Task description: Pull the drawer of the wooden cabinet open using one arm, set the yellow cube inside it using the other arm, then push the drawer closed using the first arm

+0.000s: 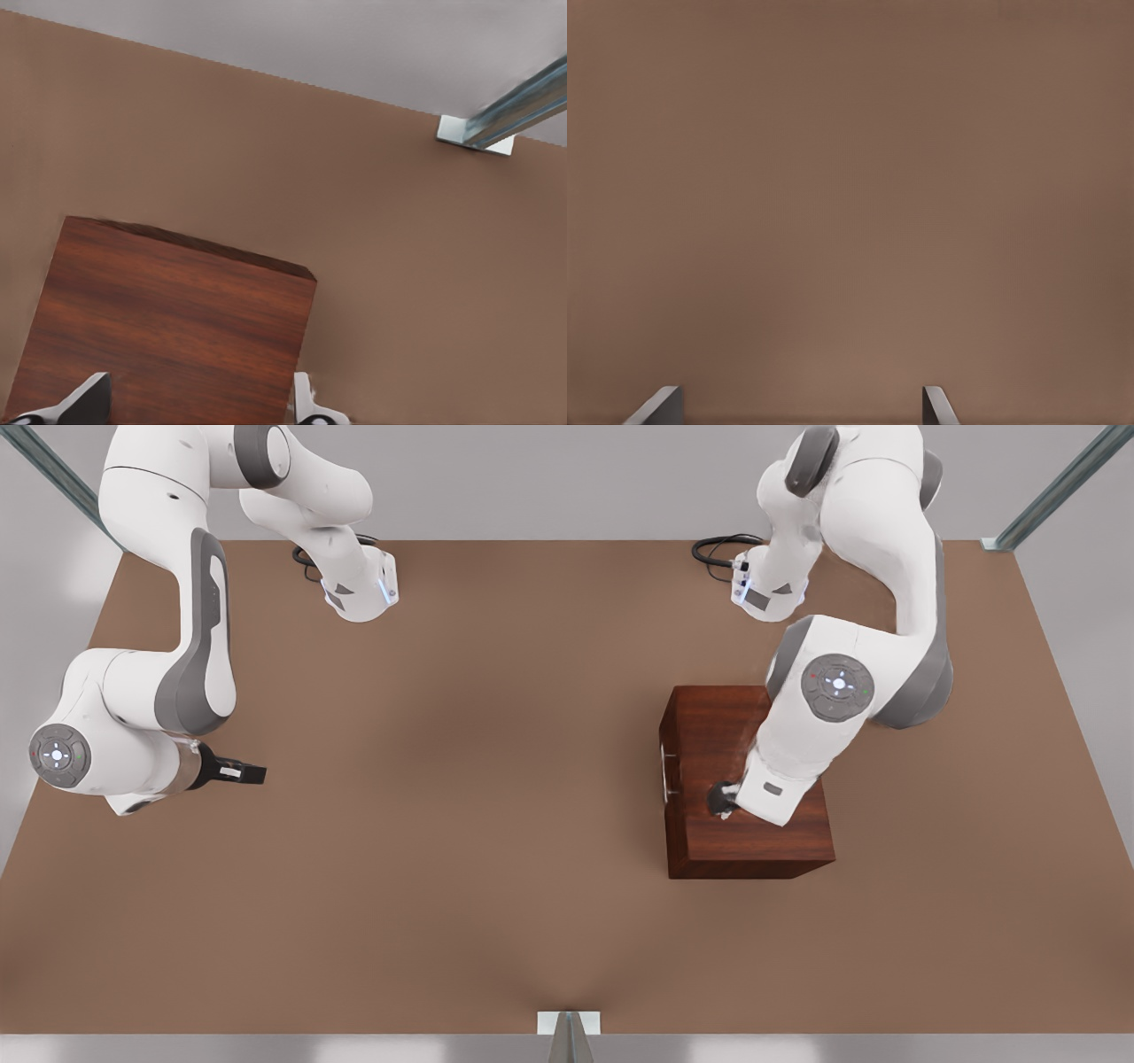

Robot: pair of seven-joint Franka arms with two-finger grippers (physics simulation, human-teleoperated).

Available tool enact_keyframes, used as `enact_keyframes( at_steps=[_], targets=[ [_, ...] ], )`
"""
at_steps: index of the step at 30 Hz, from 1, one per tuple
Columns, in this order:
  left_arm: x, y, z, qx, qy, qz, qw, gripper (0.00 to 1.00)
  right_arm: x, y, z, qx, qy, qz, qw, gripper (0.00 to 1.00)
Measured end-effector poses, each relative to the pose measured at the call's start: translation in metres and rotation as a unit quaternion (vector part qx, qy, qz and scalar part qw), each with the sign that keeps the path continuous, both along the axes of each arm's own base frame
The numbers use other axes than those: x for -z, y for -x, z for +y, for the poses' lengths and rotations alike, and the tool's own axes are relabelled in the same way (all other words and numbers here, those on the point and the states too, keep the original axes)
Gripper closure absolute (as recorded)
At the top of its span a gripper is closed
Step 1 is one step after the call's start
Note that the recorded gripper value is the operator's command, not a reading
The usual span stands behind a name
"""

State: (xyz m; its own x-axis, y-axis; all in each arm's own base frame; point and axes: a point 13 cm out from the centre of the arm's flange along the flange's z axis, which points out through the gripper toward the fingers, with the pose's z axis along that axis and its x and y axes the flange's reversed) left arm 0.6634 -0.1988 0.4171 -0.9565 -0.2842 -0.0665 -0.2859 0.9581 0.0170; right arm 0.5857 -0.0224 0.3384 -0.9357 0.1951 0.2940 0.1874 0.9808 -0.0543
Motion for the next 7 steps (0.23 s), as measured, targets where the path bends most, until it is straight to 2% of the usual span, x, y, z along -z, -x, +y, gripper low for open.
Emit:
enact_keyframes(
  at_steps=[2, 3, 7],
  targets=[
    [0.007, 0.048, 0.092, -0.024, -0.006, 0.038, 0.999, 0.0, 0.0, 0.0, 0.0, -0.002, 0.0, 0.0, 1.0, 0.0],
    [0.005, 0.057, 0.111, -0.022, -0.004, 0.04, 0.999, 0.0, 0.0, 0.0, 0.0, -0.003, -0.001, 0.0, 1.0, 0.0],
    [-0.017, 0.046, 0.107, 0.037, 0.001, 0.022, 0.999, 0.0, 0.0, 0.0, -0.001, -0.006, -0.001, 0.0, 1.0, 0.0]
  ],
)
